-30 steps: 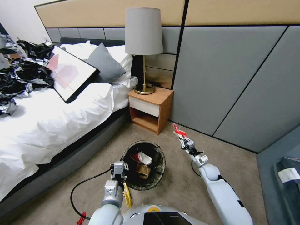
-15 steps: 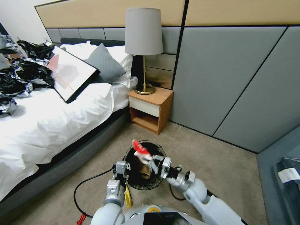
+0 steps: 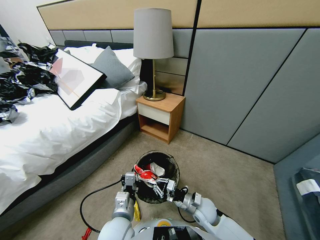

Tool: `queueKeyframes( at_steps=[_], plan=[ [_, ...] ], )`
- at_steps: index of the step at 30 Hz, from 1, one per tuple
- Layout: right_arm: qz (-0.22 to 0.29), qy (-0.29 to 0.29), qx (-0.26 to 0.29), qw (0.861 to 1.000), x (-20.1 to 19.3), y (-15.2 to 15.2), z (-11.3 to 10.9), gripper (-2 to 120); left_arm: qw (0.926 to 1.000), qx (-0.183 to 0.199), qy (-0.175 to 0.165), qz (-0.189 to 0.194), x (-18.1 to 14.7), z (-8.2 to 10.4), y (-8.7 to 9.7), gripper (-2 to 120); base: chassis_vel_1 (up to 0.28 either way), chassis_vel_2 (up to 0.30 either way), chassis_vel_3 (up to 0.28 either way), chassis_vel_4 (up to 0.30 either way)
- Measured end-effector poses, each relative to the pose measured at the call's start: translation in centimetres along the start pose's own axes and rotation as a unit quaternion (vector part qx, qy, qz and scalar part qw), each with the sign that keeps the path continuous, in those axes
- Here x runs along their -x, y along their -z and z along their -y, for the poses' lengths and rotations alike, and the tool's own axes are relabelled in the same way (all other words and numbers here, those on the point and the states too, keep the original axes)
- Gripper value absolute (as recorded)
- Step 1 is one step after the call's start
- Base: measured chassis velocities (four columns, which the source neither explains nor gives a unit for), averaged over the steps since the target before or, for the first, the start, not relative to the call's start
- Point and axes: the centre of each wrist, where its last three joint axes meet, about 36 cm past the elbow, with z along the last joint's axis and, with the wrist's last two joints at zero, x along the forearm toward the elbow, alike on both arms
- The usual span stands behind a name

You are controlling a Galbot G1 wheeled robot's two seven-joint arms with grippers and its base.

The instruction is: Pick up the trash bin, then pick up the garbage from the floor and place it into the trash bin.

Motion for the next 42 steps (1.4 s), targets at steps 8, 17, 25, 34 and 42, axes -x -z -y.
queueKeyframes(
  at_steps=[8, 17, 25, 34, 42],
  plan=[
    [-0.009, -0.011, -0.008, 1.0, -0.5, -0.7, 0.9, 0, 1.0, 0.0, 0.0, 0.003, 0.0, 0.0, 0.1, 0, 0.0, 0.0, 0.0, 0.0],
    [-0.015, -0.023, -0.024, 0.999, -0.7, -0.7, 1.5, 19, 1.0, 0.0, 0.001, 0.004, 0.0, -0.1, 0.1, 0, 0.0, 0.0, 0.0, 0.0],
    [-0.011, -0.026, -0.029, 0.999, -0.8, -0.4, 1.8, 46, 1.0, 0.0, 0.001, 0.004, 0.1, -0.1, 0.1, 0, 0.0, 0.0, 0.0, 0.0],
    [-0.012, -0.023, -0.036, 0.999, -1.3, 0.1, 1.7, 80, 1.0, 0.0, 0.003, 0.005, 0.2, -0.2, 0.1, 0, 0.0, 0.0, 0.0, 0.0],
    [-0.015, -0.021, -0.044, 0.999, -2.1, 0.8, 1.7, 100, 1.0, -0.001, 0.004, 0.006, 0.2, -0.3, 0.1, 0, 0.0, 0.0, 0.0, 0.0]
  ],
)
